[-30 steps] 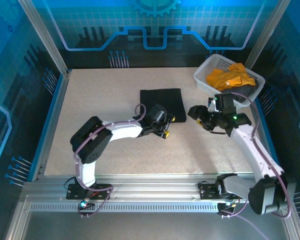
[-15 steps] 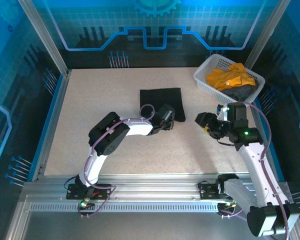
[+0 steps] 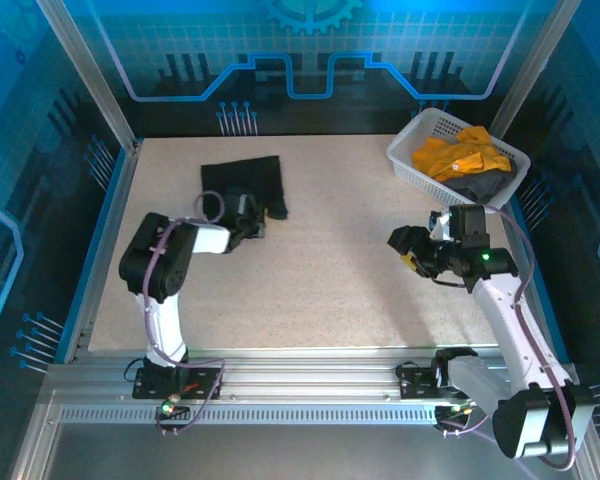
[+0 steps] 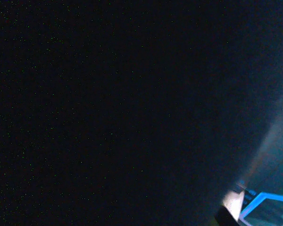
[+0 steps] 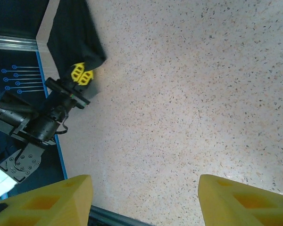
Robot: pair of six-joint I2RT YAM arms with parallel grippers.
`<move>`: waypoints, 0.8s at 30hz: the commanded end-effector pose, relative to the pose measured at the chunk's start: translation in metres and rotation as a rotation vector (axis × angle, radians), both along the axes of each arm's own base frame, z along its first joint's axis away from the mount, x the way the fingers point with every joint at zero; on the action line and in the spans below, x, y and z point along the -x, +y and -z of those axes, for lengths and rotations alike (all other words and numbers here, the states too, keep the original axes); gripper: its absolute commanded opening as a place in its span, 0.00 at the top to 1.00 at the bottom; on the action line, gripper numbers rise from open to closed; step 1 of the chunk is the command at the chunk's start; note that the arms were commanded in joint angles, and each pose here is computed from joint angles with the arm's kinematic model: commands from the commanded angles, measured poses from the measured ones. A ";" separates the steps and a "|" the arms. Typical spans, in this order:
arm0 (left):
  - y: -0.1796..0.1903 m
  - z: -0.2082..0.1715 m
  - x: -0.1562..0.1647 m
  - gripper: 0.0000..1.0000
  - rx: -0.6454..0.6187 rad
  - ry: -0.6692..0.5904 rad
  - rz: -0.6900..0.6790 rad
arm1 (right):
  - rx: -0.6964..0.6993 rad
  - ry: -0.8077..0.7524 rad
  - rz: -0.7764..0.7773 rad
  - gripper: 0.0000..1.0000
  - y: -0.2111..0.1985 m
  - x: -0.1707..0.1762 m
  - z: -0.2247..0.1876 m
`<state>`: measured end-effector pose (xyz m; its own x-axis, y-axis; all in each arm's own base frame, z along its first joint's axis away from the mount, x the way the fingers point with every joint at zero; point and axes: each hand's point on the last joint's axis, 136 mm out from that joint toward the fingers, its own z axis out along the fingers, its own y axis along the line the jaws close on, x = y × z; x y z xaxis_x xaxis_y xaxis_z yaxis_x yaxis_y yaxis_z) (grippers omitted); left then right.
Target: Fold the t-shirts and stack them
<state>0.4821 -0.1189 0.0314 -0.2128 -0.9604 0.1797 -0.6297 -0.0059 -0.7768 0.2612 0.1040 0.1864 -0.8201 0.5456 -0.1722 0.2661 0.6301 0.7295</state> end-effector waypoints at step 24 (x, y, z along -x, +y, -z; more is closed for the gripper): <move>0.164 0.000 -0.089 1.00 -0.172 -0.053 0.242 | -0.034 -0.184 -0.277 0.39 0.087 -0.049 -0.050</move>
<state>0.5747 0.0374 0.0347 -0.4457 -0.8951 0.0147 -0.5302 0.2507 -0.8100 0.3030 0.1788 0.2117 -0.9057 0.3366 -0.2577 0.0346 0.6646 0.7464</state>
